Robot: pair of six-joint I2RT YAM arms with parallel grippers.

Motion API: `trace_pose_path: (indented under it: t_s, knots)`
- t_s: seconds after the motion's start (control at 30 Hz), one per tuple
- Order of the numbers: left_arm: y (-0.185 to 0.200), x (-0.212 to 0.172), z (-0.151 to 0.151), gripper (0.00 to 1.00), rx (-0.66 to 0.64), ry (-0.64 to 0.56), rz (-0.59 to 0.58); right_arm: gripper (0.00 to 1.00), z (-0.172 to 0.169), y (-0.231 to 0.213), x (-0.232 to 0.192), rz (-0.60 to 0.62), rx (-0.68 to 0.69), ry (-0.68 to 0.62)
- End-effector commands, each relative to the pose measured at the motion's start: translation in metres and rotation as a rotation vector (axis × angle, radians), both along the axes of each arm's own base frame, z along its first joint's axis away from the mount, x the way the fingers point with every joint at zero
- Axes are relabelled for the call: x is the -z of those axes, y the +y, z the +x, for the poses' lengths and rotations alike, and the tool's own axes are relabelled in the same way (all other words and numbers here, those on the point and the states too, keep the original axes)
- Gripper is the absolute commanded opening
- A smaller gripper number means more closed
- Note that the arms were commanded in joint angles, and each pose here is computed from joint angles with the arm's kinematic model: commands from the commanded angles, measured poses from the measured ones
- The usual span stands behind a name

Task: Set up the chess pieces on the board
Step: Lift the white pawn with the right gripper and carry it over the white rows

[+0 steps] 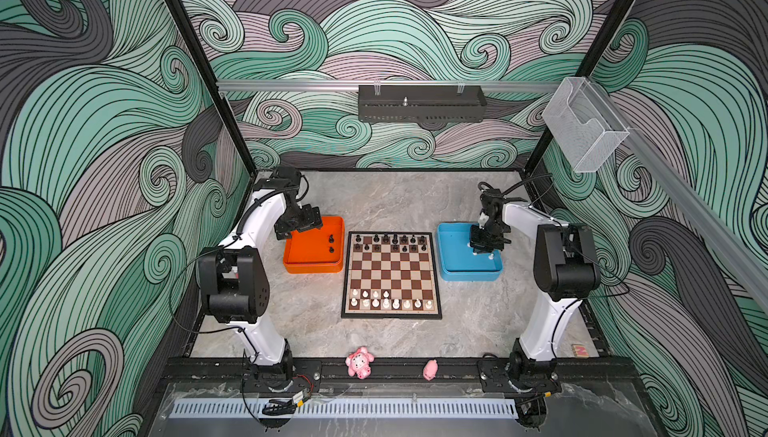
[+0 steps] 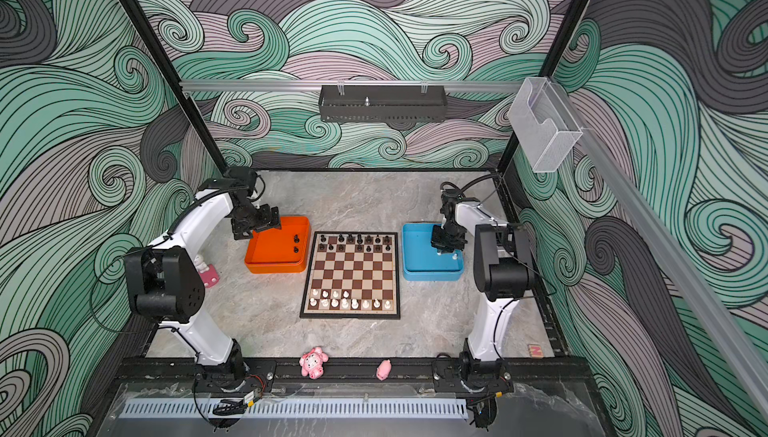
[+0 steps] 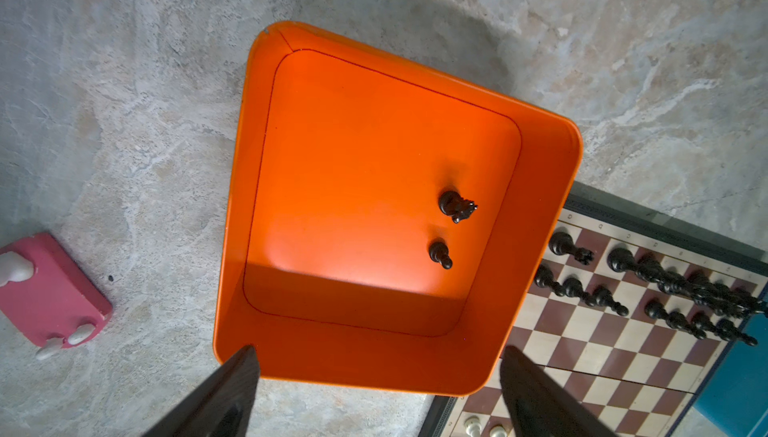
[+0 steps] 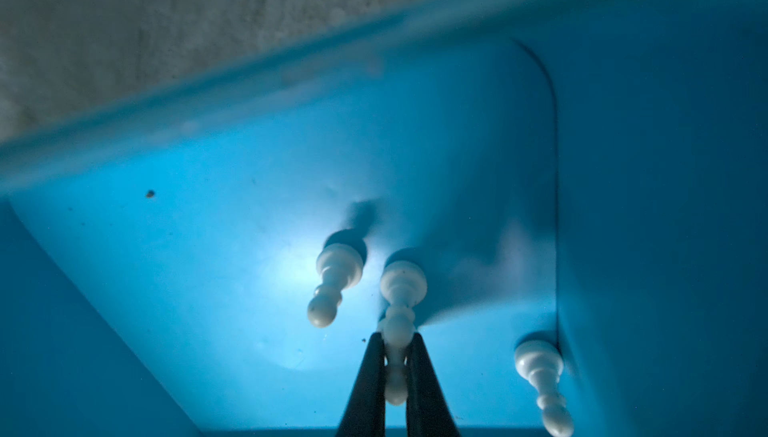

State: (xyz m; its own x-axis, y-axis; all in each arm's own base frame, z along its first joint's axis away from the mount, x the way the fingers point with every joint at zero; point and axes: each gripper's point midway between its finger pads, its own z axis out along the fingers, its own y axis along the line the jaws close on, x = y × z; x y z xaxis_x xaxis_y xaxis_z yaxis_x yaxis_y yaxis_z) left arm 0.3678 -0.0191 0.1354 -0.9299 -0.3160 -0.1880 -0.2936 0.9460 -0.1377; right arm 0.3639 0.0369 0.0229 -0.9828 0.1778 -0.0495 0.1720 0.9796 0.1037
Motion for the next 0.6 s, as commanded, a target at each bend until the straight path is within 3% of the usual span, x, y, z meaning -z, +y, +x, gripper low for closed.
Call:
trace_pose_path:
  t_s: [0.0,0.37,0.57]
  knots:
    - [-0.001,-0.003,0.003,0.93,-0.01,-0.009,-0.014,0.08,-0.007,-0.002,-0.011,-0.027,-0.018,-0.005]
    - [0.0,-0.005,0.004,0.93,-0.011,-0.018,-0.012,0.07,-0.021,0.02,-0.048,-0.017,-0.079,-0.053]
    - [0.001,-0.008,0.004,0.93,-0.014,-0.024,-0.007,0.07,-0.038,0.061,-0.068,-0.01,-0.198,-0.08]
